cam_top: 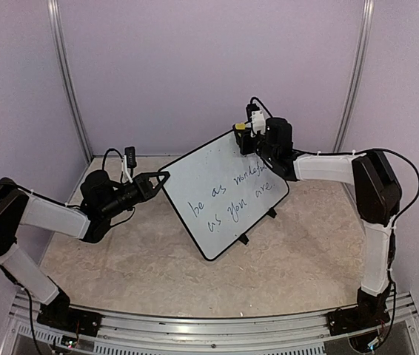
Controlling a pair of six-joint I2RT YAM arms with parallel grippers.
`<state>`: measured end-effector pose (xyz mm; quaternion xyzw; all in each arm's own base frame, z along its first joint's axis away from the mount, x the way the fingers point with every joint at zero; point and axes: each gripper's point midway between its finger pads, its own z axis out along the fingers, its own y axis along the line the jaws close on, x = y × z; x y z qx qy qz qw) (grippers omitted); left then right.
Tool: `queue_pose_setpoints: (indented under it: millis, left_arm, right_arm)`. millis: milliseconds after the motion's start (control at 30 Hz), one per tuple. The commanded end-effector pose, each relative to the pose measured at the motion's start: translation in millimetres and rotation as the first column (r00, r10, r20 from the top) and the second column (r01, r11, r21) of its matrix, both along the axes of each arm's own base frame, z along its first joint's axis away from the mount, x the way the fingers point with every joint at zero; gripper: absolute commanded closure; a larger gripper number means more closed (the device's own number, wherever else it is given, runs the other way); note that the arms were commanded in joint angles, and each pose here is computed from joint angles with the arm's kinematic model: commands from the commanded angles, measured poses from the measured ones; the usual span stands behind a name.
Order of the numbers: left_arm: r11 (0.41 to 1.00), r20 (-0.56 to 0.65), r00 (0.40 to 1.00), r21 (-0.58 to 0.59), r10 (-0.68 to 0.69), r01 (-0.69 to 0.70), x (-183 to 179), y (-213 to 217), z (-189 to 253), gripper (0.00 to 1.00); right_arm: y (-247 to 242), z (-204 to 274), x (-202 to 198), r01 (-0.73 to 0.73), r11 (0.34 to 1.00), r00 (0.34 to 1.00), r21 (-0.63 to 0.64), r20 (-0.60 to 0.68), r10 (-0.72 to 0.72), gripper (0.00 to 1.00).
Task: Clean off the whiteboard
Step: Erase the whiteboard at the center of the board.
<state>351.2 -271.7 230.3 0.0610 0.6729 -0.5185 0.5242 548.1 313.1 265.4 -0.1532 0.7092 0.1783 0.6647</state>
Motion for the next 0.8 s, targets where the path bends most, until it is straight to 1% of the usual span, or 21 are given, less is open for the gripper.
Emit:
queue_pose_setpoints:
  millis: [0,233,400,467,600,767]
  left_arm:
    - [0.993,0.129,0.985,-0.022,-0.111,0.115,-25.2,-13.9,32.0,1.00]
    - [0.992,0.126,0.985,-0.024,-0.118,0.122,-25.7,-15.2,31.1,1.00]
    - [0.992,0.125,0.985,-0.024,-0.120,0.124,-25.7,-15.9,30.8,1.00]
    - [0.992,0.125,0.985,-0.024,-0.119,0.123,-26.0,-15.6,31.0,1.00]
    - [0.993,0.129,0.985,-0.021,-0.113,0.117,-26.1,-14.7,32.0,1.00]
    - [0.993,0.131,0.985,-0.020,-0.113,0.116,-26.6,-14.4,33.0,1.00]
  right_arm:
    - [-4.9,-56.6,-14.3,-0.029,0.999,0.993,-0.032,-0.117,0.025,0.93]
    - [-23.0,-83.1,-45.0,-0.025,0.999,0.988,-0.028,-0.153,0.021,0.93]
    - [-15.6,-69.4,-42.1,-0.051,0.999,0.990,-0.015,-0.133,0.048,0.93]
    - [-2.8,-59.0,-40.3,-0.094,0.996,0.988,0.002,-0.120,0.093,0.93]
    - [21.3,-33.5,-33.9,-0.130,0.991,0.988,0.021,-0.077,0.132,0.93]
    - [51.3,-29.7,-36.4,-0.163,0.987,0.985,0.007,-0.063,0.163,0.93]
